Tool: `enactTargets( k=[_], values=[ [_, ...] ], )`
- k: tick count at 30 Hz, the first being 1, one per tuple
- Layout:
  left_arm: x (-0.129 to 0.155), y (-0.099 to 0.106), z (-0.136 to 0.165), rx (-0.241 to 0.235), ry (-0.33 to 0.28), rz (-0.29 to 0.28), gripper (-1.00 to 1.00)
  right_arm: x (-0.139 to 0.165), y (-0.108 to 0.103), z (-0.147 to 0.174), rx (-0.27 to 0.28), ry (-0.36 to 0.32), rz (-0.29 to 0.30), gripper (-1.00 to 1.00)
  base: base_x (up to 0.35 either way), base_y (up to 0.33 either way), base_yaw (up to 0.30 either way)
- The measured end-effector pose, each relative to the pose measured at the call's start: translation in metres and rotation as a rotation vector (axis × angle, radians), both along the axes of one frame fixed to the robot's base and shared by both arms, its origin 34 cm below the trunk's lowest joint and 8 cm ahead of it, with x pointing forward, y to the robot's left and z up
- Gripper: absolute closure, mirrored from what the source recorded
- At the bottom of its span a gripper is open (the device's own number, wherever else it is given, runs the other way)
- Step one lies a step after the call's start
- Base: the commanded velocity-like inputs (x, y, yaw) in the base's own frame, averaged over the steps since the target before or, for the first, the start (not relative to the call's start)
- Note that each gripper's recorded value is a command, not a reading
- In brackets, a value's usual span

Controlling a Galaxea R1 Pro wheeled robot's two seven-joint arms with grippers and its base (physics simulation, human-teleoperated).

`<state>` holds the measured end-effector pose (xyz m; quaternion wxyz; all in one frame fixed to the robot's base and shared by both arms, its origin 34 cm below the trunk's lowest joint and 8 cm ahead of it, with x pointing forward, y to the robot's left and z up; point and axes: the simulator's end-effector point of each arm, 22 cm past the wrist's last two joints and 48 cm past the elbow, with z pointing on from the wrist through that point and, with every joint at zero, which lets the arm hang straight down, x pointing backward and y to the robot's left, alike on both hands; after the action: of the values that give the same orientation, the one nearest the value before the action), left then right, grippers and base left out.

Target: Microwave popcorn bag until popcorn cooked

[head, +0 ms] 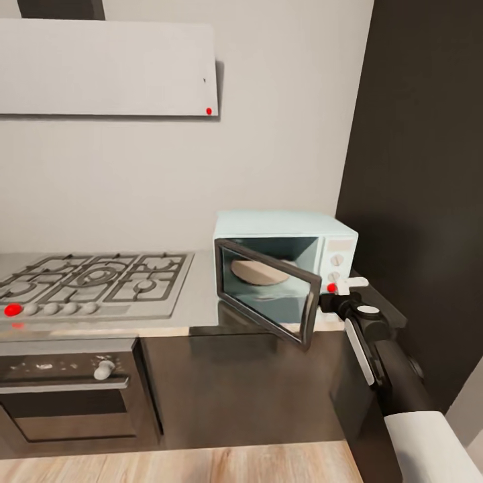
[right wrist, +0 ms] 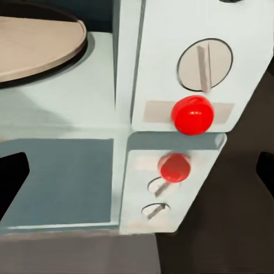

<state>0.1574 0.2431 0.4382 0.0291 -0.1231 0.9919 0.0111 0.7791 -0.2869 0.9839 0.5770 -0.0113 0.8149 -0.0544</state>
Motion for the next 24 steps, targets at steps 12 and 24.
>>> enactTargets(
  k=[12,24],
  values=[
    [0.000,0.000,0.000,0.000,0.000,0.000,-1.00,-0.003,0.040,-0.009,0.065,0.038,0.158,-1.00,0.017,0.000,0.000],
    [0.001,-0.003,0.000,-0.003,-0.001,0.001,-1.00,-0.006,0.050,-0.014,0.081,0.065,0.197,-1.00,-0.078,0.054,0.000]
  ],
)
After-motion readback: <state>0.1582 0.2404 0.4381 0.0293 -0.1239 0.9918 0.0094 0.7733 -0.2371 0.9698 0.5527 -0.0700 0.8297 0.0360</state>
